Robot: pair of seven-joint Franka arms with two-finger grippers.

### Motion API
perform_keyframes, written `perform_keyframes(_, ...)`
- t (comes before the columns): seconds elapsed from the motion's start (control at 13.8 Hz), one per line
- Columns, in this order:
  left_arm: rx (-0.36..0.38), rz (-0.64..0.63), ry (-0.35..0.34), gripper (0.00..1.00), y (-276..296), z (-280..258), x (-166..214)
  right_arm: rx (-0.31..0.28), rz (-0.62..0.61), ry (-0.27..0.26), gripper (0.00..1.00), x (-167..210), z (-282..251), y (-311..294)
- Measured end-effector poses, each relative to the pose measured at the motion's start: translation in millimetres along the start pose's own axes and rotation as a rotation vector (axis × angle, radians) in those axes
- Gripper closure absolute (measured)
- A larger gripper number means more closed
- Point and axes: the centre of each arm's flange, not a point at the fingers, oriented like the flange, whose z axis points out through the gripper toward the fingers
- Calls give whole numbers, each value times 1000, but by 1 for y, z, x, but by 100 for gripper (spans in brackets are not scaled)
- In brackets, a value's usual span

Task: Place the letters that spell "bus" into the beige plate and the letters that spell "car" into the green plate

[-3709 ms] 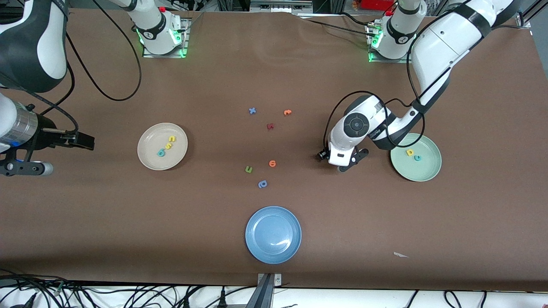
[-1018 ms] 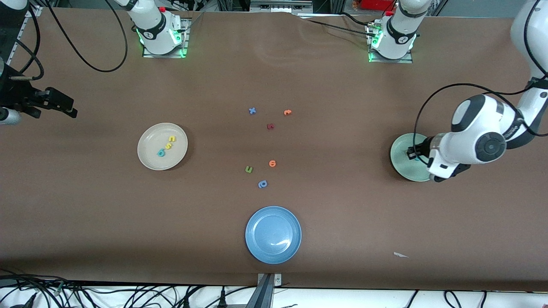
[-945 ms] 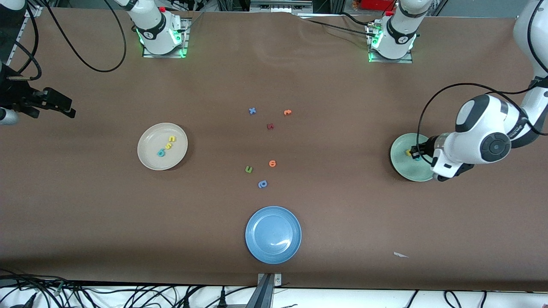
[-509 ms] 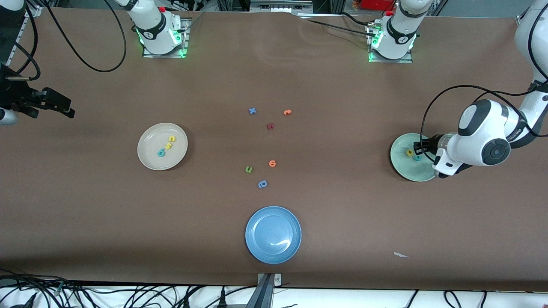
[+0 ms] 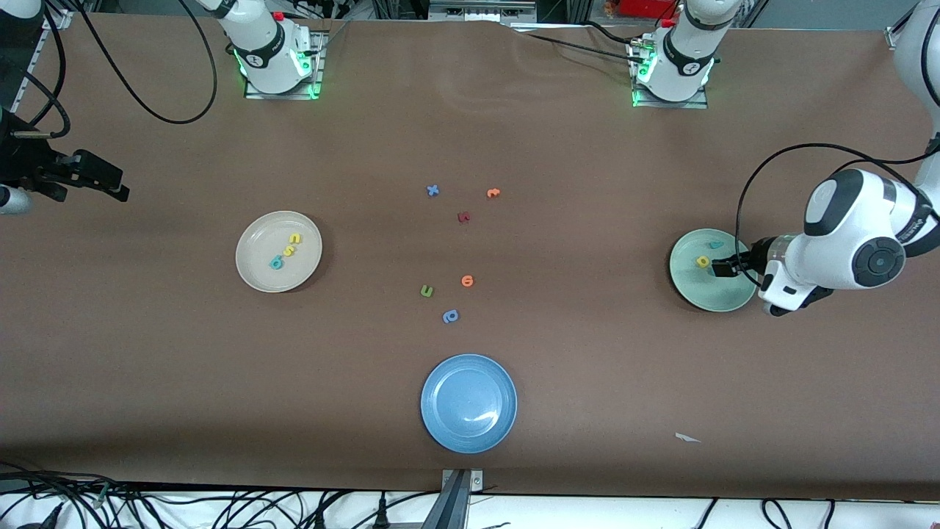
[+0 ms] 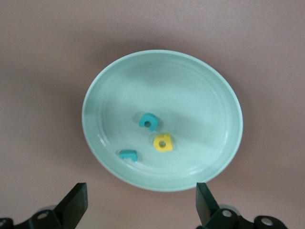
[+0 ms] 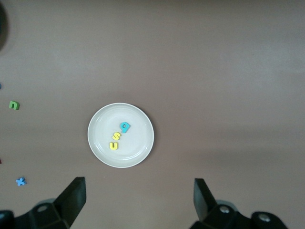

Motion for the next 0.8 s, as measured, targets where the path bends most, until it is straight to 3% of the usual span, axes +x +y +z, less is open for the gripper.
perform_keyframes(0.29, 27, 79, 51, 0, 9, -78, -6, 0, 0, -1, 0, 0, 0, 0)
perform_keyframes(0.8, -72, 173, 87, 0, -22, -174, -26, 1, 0, -13, 0, -1, 1, 0)
